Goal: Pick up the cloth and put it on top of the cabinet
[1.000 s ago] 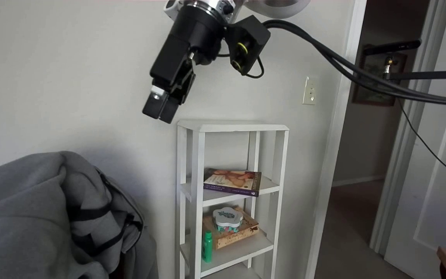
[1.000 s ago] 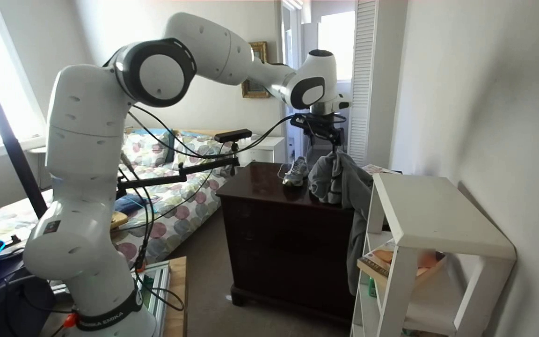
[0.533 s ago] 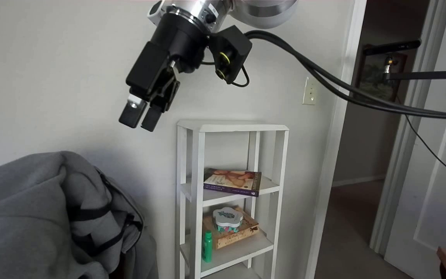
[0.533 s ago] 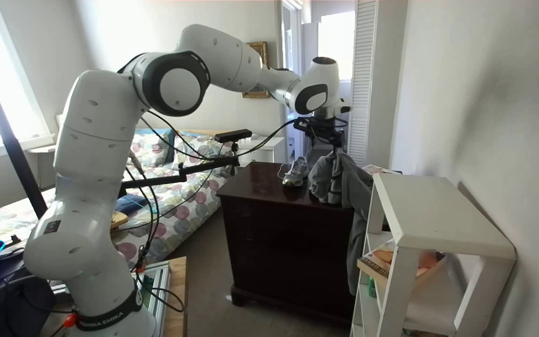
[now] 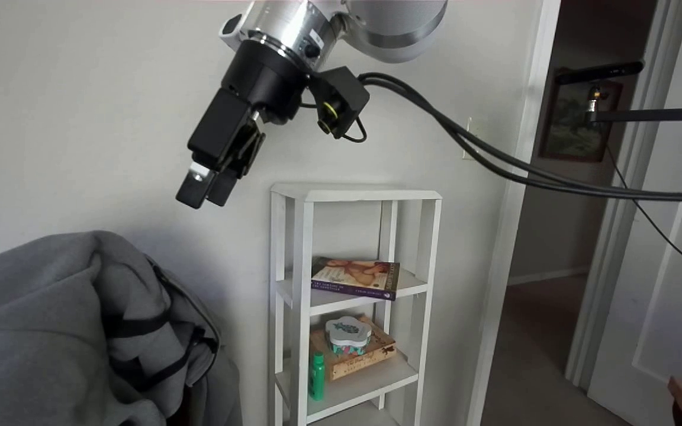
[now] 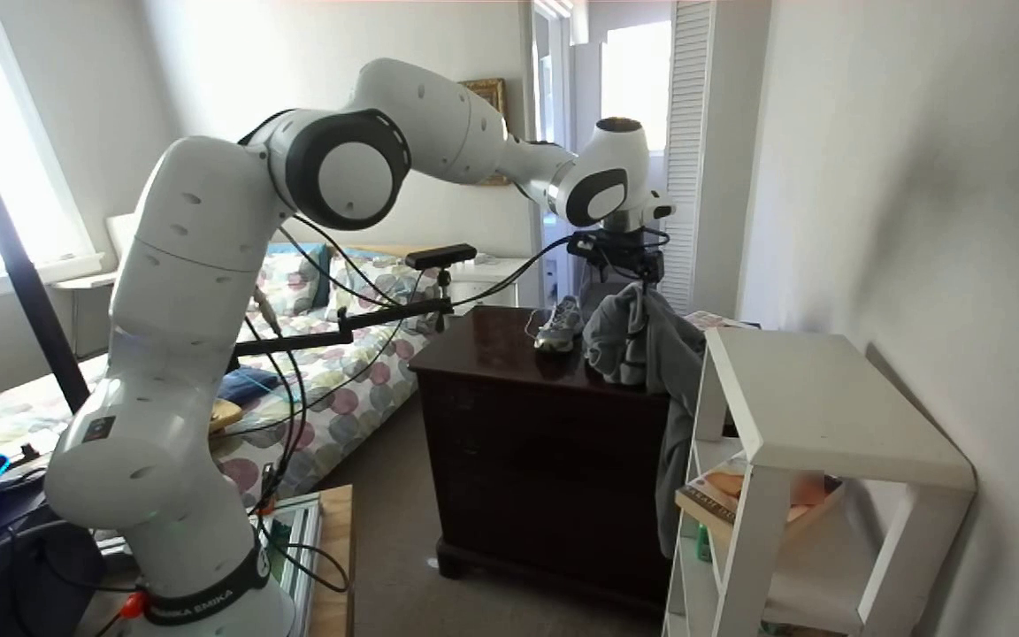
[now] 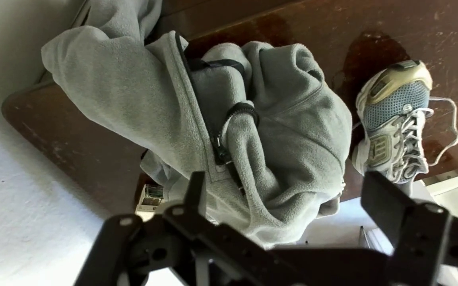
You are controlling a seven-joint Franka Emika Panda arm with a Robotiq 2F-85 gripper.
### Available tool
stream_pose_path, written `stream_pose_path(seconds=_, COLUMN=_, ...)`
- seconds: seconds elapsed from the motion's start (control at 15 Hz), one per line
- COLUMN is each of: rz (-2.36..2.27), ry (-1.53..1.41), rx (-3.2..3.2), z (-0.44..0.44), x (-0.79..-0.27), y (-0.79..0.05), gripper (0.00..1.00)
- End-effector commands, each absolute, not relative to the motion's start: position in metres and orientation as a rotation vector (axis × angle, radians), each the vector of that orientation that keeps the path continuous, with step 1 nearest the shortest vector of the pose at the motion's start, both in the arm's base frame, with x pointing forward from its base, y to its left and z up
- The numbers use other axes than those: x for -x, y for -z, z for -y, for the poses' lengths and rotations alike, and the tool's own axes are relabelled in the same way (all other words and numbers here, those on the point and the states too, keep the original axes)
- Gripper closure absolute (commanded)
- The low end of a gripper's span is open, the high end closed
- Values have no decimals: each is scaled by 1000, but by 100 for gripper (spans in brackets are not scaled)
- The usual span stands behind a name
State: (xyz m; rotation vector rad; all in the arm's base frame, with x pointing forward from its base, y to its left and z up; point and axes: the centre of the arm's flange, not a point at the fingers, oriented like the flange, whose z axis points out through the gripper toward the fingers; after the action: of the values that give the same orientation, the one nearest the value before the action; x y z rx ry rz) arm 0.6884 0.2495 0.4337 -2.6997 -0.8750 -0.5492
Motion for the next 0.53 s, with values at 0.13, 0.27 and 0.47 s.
stream_pose_path(seconds=0.13, rz=1098, ry=625, rx=2601, z=-264, x=-737, y=-397, gripper=0)
stream_pose_path(seconds=0.27, rz=1161, ry=641, rx=2572, z=-268, x=-746, y=-386, gripper=0)
stream_pose_path(seconds=0.47, rz=1241, ry=679, rx=2526, z=-274, x=-757, y=-371, gripper=0)
